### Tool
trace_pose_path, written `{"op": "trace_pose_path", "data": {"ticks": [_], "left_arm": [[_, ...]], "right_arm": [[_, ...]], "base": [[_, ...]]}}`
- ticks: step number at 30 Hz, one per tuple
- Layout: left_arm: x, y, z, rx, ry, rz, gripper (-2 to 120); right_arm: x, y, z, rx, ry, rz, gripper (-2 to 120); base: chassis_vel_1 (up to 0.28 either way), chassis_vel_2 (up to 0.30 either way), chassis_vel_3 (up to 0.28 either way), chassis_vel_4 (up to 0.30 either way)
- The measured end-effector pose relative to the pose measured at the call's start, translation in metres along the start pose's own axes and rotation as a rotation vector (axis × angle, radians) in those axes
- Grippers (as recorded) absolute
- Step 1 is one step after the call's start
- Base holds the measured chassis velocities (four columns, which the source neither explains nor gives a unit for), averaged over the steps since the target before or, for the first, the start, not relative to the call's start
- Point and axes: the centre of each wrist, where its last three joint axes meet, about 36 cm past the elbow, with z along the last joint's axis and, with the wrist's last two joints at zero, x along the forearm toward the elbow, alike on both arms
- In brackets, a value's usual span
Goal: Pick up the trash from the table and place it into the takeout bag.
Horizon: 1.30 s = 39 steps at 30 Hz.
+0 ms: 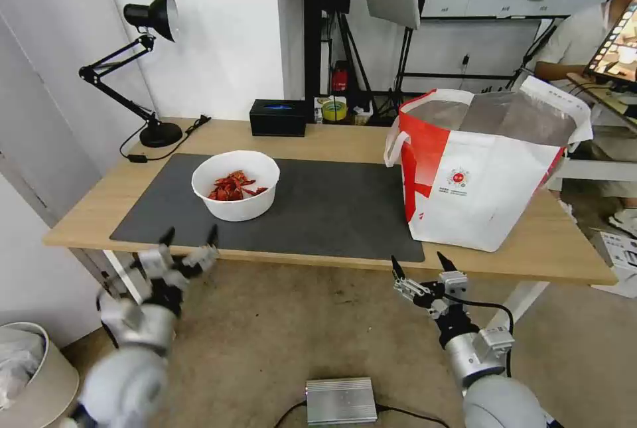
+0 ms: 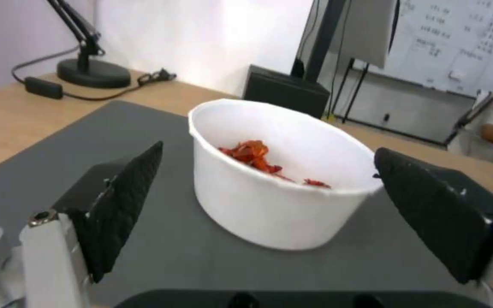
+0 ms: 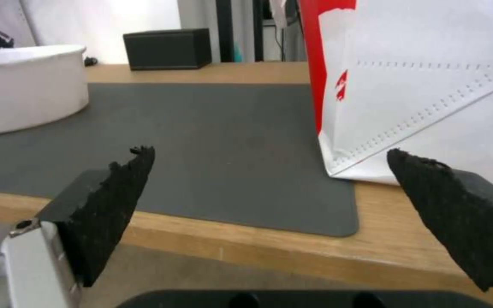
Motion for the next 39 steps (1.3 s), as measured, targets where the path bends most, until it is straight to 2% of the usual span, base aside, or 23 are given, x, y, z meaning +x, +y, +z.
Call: {"op": "trace_pose_path", "data": {"ticks": [3, 4, 5, 8, 10, 11, 12, 14, 15, 16, 18, 19, 21, 22, 25, 30, 39], "left_arm": [[-0.016, 0.009, -0.027, 0.038, 0.051, 0.011, 100], [-0.016, 0.009, -0.027, 0.038, 0.051, 0.011, 100], [-0.024, 0.013, -0.039, 0.068, 0.088, 0.008, 100], [-0.03, 0.015, -0.046, 0.088, 0.109, 0.008, 100], [-0.048, 0.019, -0.065, 0.13, 0.154, 0.01, 100], [-0.062, 0.024, -0.08, 0.171, 0.204, 0.024, 100], [-0.062, 0.024, -0.08, 0.171, 0.204, 0.024, 100], [-0.078, 0.028, -0.098, 0.211, 0.27, 0.05, 100], [-0.1, 0.033, -0.119, 0.213, 0.351, 0.069, 100], [-0.1, 0.033, -0.119, 0.213, 0.351, 0.069, 100], [-0.122, 0.041, -0.141, 0.168, 0.458, 0.059, 100], [-0.122, 0.041, -0.141, 0.168, 0.458, 0.059, 100], [-0.14, 0.049, -0.155, 0.141, 0.522, 0.046, 100], [-0.14, 0.049, -0.155, 0.141, 0.522, 0.046, 100], [-0.159, 0.055, -0.159, 0.115, 0.588, 0.032, 100], [-0.182, 0.06, -0.154, 0.105, 0.65, 0.006, 100], [-0.206, 0.061, -0.148, 0.131, 0.663, 0.005, 100]], "right_arm": [[0.0, 0.0, 0.0, 0.0, 0.0, 0.0, 100], [0.0, 0.0, 0.0, 0.0, 0.0, 0.0, 100], [0.0, 0.0, 0.0, 0.0, 0.0, 0.0, 100], [0.0, 0.0, 0.0, 0.0, 0.0, 0.0, 100], [0.0, 0.0, 0.0, 0.0, 0.0, 0.0, 100], [0.0, 0.0, 0.0, 0.0, 0.0, 0.0, 100], [0.0, 0.0, 0.0, 0.0, 0.0, 0.0, 100], [0.0, 0.0, 0.0, 0.0, 0.0, -0.001, 100], [0.0, 0.0, 0.0, 0.0, 0.0, -0.001, 100], [0.0, 0.0, 0.0, 0.0, 0.0, -0.001, 100], [0.0, 0.0, 0.0, 0.0, -0.001, -0.001, 100], [0.0, 0.0, 0.0, 0.0, -0.001, -0.001, 100], [0.0, 0.0, 0.0, 0.0, -0.001, -0.001, 100], [0.0, 0.0, 0.0, 0.0, -0.001, -0.001, 100], [0.0, 0.0, 0.0, 0.0, -0.001, -0.001, 100], [0.0, 0.0, 0.0, 0.0, -0.001, -0.001, 100], [0.0, 0.0, 0.0, 0.0, -0.001, -0.001, 100]], "base": [[0.0, 0.0, 0.0, 0.0], [0.0, 0.0, 0.0, 0.0], [0.0, 0.0, 0.0, 0.0], [0.0, 0.0, 0.0, 0.0], [0.0, 0.0, 0.0, 0.0], [0.0, 0.0, 0.0, 0.0], [0.0, 0.0, 0.0, 0.0], [0.0, 0.0, 0.0, 0.0], [0.0, 0.0, 0.0, 0.0], [0.0, 0.0, 0.0, 0.0], [0.0, 0.0, 0.0, 0.0], [0.0, 0.0, 0.0, 0.0], [0.0, 0.0, 0.0, 0.0], [0.0, 0.0, 0.0, 0.0], [0.0, 0.0, 0.0, 0.0], [0.0, 0.0, 0.0, 0.0], [0.0, 0.0, 0.0, 0.0]]}}
